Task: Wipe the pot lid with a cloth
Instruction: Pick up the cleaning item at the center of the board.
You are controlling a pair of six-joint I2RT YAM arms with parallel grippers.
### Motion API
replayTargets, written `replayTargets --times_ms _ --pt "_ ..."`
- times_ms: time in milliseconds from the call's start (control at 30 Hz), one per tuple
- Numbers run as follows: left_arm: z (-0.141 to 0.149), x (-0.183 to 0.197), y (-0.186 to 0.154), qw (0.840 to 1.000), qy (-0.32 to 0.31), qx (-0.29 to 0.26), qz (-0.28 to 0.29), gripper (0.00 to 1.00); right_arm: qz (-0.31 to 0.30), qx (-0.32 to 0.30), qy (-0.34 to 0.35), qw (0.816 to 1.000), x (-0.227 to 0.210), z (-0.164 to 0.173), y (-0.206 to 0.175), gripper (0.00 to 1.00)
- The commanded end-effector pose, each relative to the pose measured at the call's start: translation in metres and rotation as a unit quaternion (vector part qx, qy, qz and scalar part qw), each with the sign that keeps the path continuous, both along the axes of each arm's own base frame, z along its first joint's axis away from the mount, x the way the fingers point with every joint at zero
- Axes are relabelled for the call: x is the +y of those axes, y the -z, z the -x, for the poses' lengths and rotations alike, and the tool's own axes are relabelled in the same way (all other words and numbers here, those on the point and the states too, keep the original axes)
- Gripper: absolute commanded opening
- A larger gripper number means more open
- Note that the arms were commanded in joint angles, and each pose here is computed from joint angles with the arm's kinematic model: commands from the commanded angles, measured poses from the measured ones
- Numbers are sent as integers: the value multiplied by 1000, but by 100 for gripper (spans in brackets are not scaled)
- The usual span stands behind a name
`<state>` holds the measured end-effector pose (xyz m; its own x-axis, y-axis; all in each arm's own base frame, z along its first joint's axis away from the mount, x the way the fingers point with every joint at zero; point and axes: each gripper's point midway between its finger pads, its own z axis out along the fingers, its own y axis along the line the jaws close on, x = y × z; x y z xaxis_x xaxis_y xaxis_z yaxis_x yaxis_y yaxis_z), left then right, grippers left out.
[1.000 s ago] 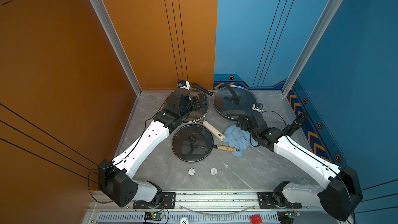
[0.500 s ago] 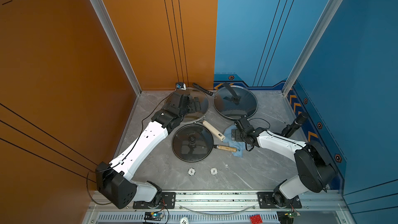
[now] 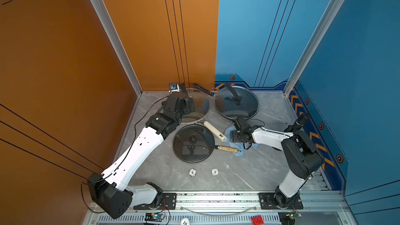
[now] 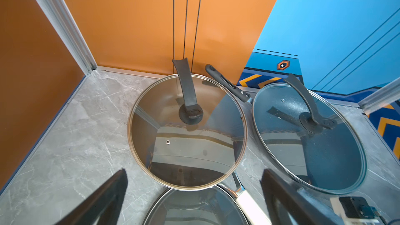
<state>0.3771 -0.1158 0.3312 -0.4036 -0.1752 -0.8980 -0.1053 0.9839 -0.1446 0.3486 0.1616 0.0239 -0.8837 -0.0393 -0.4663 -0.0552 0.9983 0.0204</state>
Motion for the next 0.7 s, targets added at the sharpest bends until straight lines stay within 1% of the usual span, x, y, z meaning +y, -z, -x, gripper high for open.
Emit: replayTargets --times_ms 0,67,133,233,333,400,433,567,667 --pt "2 19 -1 999 -28 0 -21 98 6 27 -1 1000 -3 10 19 72" --pt "-1 23 -1 999 -31 2 -18 98 -1 28 1 1000 -1 8 21 62" --pt "-4 24 0 999 -31 4 -17 98 -10 29 3 1000 0 6 21 49" --pt "-7 25 4 999 -29 11 -16 98 -14 21 16 1000 -3 3 15 36" --pt "-11 23 12 999 -21 22 -10 98 -6 -8 29 1000 -10 -3 -5 25" --pt "-14 20 20 999 -12 34 -6 98 1 -36 44 998 -18 -10 -24 17" --pt "-16 19 24 999 -8 40 -4 98 2 -48 52 998 -22 -13 -33 11" --pt "-27 17 42 998 -3 66 -4 98 -3 -103 90 991 -41 -26 -76 3" --pt "-41 18 58 997 -7 82 -13 98 -7 -145 107 984 -50 -30 -114 1"
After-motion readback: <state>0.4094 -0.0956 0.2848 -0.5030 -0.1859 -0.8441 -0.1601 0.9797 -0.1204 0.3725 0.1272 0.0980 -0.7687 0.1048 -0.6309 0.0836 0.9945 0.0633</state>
